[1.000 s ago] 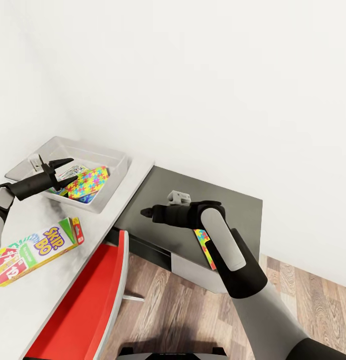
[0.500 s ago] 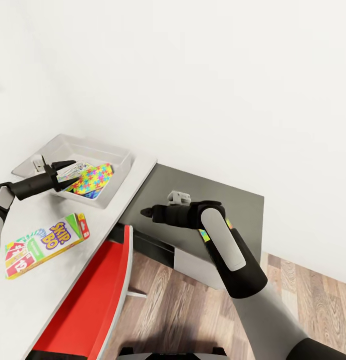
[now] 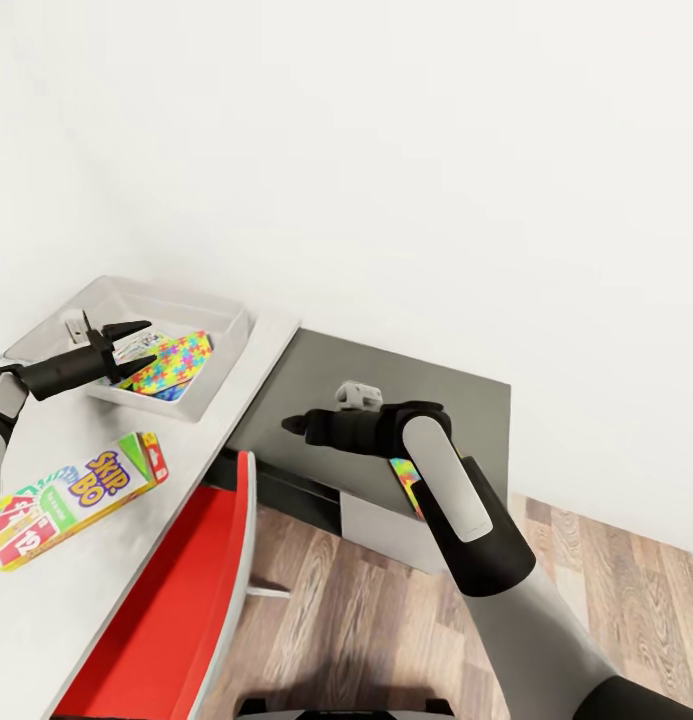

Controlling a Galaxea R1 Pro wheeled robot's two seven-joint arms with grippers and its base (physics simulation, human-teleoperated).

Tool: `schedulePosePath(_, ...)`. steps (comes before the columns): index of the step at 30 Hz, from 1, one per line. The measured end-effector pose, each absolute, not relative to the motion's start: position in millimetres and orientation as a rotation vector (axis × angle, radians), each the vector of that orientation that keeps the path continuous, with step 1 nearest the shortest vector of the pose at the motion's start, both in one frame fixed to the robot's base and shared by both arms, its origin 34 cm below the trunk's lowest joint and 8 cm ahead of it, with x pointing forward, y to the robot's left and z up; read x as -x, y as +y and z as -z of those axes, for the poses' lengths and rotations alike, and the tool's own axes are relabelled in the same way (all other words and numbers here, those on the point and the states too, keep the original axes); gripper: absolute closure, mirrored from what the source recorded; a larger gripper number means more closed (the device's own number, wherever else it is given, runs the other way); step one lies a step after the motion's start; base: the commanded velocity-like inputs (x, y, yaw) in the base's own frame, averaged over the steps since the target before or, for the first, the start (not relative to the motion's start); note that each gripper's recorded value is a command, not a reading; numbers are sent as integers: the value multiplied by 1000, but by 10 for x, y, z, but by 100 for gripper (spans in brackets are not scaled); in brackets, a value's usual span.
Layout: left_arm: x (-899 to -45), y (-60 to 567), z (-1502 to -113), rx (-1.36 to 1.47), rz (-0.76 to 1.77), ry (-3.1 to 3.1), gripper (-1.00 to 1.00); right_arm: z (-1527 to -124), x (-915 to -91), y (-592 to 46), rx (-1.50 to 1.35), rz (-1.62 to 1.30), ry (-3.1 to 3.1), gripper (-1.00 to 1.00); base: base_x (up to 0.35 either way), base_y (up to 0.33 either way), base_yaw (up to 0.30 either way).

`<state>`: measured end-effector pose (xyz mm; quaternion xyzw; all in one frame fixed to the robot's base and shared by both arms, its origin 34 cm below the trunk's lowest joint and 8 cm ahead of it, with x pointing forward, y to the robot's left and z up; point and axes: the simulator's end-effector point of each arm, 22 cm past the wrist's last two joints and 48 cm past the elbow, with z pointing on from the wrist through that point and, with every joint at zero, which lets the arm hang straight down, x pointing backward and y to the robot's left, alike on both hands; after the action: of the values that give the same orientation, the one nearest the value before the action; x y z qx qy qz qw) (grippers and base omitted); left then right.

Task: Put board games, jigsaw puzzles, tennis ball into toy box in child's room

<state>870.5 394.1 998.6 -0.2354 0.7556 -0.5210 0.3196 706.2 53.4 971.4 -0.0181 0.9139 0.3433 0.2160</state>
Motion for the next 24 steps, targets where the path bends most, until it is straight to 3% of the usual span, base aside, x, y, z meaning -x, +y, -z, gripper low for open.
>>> schedulePosePath(9, -8708, 3937, -10066, 609, 1370, 1978, -100, -9777, -7066, 534, 55, -949, 2523, -100, -11, 1, -205)
schedulePosePath(24, -8744, 4016, -10358, 556, 1346, 1936, -100, -9877, -7073, 533, 61, -944, 2508, -100, -207, 0, -208)
